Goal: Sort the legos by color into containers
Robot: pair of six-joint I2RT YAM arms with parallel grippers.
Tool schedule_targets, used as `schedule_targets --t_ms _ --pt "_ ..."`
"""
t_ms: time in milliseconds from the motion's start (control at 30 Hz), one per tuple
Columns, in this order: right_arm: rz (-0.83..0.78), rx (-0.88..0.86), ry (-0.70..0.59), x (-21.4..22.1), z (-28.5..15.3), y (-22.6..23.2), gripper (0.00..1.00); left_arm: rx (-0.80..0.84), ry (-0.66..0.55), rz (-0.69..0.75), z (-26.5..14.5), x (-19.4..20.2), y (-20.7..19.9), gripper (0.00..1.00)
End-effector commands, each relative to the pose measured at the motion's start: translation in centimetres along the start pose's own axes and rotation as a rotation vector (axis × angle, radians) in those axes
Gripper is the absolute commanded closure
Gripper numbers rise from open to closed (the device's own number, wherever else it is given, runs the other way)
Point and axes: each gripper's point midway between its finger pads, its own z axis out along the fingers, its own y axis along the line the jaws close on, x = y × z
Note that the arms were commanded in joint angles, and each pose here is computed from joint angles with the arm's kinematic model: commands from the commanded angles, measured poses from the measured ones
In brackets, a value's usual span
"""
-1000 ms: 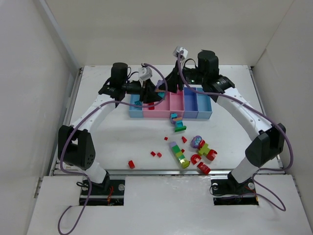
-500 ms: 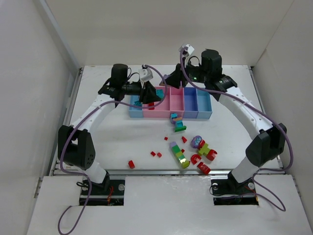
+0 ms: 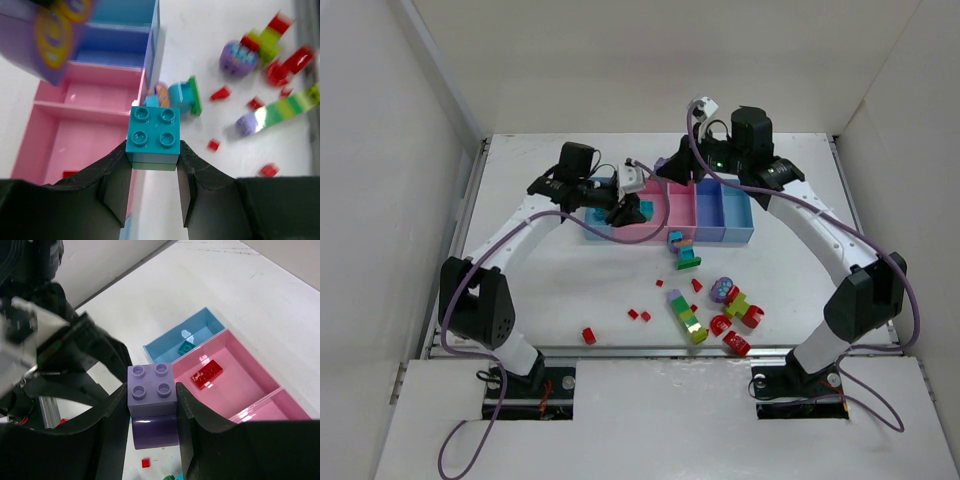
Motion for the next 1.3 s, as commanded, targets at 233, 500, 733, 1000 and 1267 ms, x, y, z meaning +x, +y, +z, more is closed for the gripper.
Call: schedule_targets --t_ms 233,500,733,1000,1267 --pt "-0.040 0.009 -0.062 -2.2 -1.1 0.7 1.00 0.004 0.525 0.381 -1.1 12.9 -2.2 1.00" --pt "-0.021 0.011 -0.037 -1.4 -0.9 0.5 1.00 0.074 0.766 0.406 -1.5 19.0 -2.5 0.84" --pt "-0.034 0.012 -0.030 -1.5 -0.9 0.4 1.00 0.122 0.695 0.423 -0.6 17.9 -3.1 0.36" --pt "-0.059 -0.013 -0.020 -1.4 -1.0 0.8 1.00 0.080 0.589 0.403 -0.3 13.8 -2.0 0.00" --pt "-0.231 -0.118 -0.078 -3.7 -3.1 3.9 1.00 -0.062 0.099 0.274 -3.6 -1.9 3.0 0.00"
